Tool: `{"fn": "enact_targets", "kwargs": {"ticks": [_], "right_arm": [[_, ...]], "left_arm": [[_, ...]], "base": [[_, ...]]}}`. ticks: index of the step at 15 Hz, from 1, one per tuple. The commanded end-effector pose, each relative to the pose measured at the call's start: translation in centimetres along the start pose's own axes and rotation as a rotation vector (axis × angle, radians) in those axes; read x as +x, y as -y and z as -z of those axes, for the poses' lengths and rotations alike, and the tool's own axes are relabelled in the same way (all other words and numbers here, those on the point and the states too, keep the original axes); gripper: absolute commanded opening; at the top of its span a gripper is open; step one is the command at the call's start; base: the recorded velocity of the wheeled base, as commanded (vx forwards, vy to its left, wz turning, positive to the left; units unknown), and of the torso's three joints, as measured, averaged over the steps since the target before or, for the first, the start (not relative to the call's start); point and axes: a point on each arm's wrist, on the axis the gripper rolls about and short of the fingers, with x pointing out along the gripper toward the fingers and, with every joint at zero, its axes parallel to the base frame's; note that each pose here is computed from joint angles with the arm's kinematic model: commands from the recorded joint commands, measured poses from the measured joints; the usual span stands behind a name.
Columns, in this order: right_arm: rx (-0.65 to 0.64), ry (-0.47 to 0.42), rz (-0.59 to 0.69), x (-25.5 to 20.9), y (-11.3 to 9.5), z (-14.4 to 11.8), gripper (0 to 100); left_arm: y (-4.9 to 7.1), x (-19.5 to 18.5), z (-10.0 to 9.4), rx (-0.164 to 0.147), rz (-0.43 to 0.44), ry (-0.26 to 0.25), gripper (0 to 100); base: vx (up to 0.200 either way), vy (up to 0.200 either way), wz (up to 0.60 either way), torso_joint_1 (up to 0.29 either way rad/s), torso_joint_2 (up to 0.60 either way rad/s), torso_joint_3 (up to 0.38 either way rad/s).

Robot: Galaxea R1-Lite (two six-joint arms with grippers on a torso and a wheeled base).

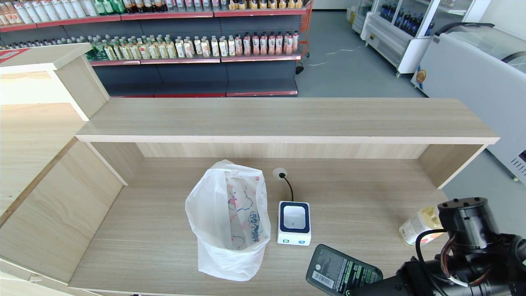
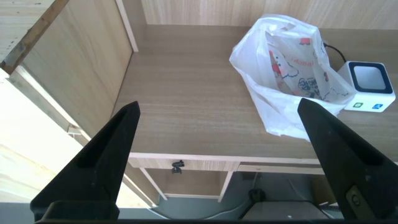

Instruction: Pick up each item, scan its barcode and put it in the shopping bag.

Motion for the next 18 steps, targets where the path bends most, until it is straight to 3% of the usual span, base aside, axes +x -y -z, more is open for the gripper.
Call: {"fn": "enact_targets", "kwargs": {"ticks": [1, 9, 18], "right_arm": [[-0.022, 0.054, 0.075, 0.2, -0.3, -0.2, 0], [-0.157, 0.053, 0.157, -0.7, 1.5, -0.8, 0], [-0.136, 0.056, 0.151, -0.6, 1.1, -0.7, 0]], "left_arm": [[0.0, 0.0, 0.0, 0.000, 0.000, 0.000, 100], [0.0, 0.0, 0.0, 0.000, -0.002, 0.000, 100], [0.0, 0.0, 0.0, 0.000, -0.002, 0.000, 100]], "base": [[0.000, 0.000, 0.00, 0.000, 0.00, 0.000], [0.000, 0.000, 0.00, 0.000, 0.00, 0.000], [0.000, 0.000, 0.00, 0.000, 0.00, 0.000]]}}
